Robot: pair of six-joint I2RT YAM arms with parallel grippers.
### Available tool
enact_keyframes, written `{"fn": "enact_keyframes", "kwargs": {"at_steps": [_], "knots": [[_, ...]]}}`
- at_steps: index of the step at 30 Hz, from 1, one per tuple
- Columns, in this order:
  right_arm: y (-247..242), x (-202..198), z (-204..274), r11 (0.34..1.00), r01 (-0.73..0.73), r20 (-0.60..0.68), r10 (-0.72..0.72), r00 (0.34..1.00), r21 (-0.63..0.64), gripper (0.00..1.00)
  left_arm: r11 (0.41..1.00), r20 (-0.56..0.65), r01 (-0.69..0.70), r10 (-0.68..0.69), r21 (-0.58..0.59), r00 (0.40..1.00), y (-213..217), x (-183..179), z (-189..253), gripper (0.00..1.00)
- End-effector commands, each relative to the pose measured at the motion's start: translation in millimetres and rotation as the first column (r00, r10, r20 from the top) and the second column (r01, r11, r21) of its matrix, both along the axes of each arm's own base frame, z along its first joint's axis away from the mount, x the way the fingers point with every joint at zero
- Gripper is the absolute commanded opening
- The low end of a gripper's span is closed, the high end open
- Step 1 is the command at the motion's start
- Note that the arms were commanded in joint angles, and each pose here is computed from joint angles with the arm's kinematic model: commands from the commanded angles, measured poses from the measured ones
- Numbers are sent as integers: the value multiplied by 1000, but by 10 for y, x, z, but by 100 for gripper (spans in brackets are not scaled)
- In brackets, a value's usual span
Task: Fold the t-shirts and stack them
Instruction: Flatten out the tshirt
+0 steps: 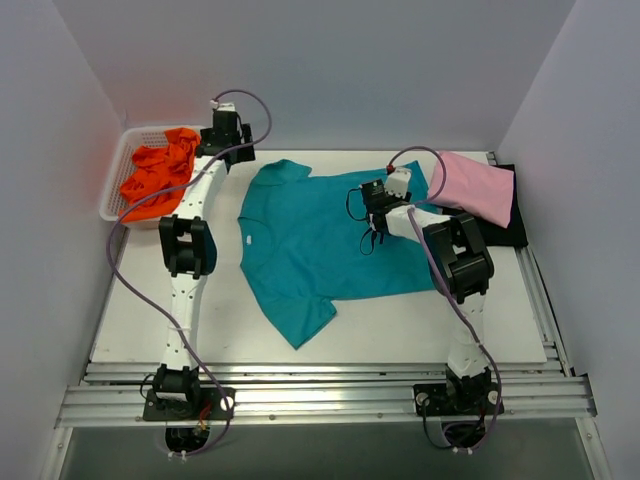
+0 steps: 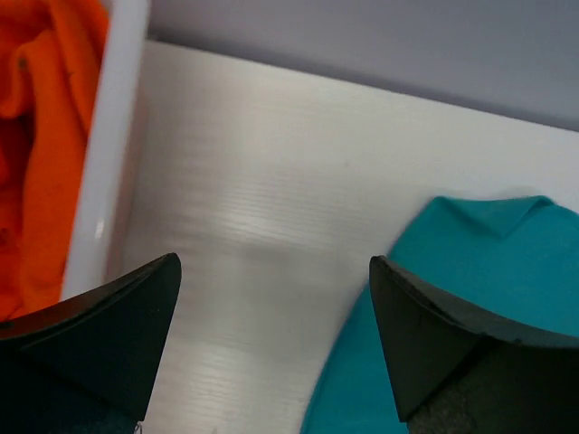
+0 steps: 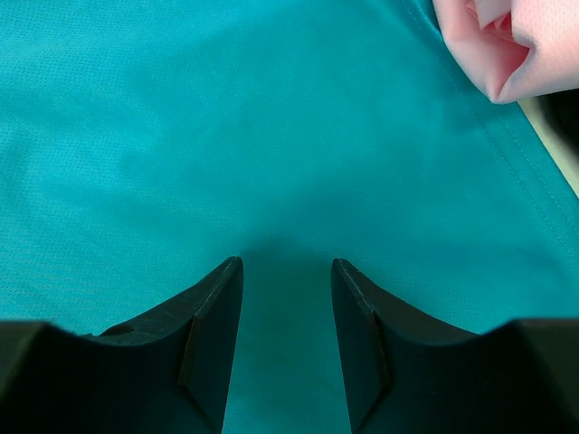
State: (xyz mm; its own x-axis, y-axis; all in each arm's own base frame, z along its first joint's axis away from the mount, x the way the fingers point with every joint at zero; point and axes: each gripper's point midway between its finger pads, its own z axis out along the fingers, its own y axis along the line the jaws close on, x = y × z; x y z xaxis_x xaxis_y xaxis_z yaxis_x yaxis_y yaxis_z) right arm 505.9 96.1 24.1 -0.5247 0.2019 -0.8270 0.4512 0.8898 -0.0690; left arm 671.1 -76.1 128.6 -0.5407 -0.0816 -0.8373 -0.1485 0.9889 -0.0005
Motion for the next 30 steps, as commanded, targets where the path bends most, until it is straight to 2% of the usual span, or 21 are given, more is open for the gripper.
{"fn": "enact_keyframes", "kwargs": {"at_steps": [1,6,13,18,22,23,24,25,26,27,29,30], "knots": [[-9,52,94,1000,17,25,-17,1000,14,40,987,-29,-128,126,-99,992,411,-30,-58,94],[64,55,83,1000,5,20,-5,1000,9,40,989,61,-93,100,-114,993,345,-104,407,94],[46,10,176,1000,20,35,-21,999,9,40,998,22,-32,33,-62,999,-107,-446,588,94],[100,-112,475,1000,31,89,-31,996,2,41,999,9,9,-8,-43,1000,-410,-838,702,94],[128,-246,726,999,33,123,-34,992,4,43,995,46,64,-60,-80,997,-606,-1078,854,94],[131,-279,878,999,35,151,-37,988,14,43,993,40,67,-64,-96,997,-648,-1147,872,94],[149,-415,929,999,41,160,-42,986,11,44,990,-9,96,-97,-103,995,-776,-1411,790,94],[148,-418,1024,999,40,178,-43,983,21,44,990,-9,92,-93,-109,996,-780,-1413,790,94],[160,-524,1017,999,39,171,-40,984,13,46,991,-18,93,-95,-98,995,-869,-1558,807,94],[131,-589,1058,998,60,187,-61,980,10,48,993,-89,90,-97,-74,991,-884,-1750,558,94],[92,-767,1187,997,76,207,-78,975,17,63,994,-116,82,-90,-73,989,-943,-1983,447,95],[109,-839,1211,997,76,210,-77,975,16,79,992,-122,97,-107,-81,987,-1044,-2084,369,95]]}}
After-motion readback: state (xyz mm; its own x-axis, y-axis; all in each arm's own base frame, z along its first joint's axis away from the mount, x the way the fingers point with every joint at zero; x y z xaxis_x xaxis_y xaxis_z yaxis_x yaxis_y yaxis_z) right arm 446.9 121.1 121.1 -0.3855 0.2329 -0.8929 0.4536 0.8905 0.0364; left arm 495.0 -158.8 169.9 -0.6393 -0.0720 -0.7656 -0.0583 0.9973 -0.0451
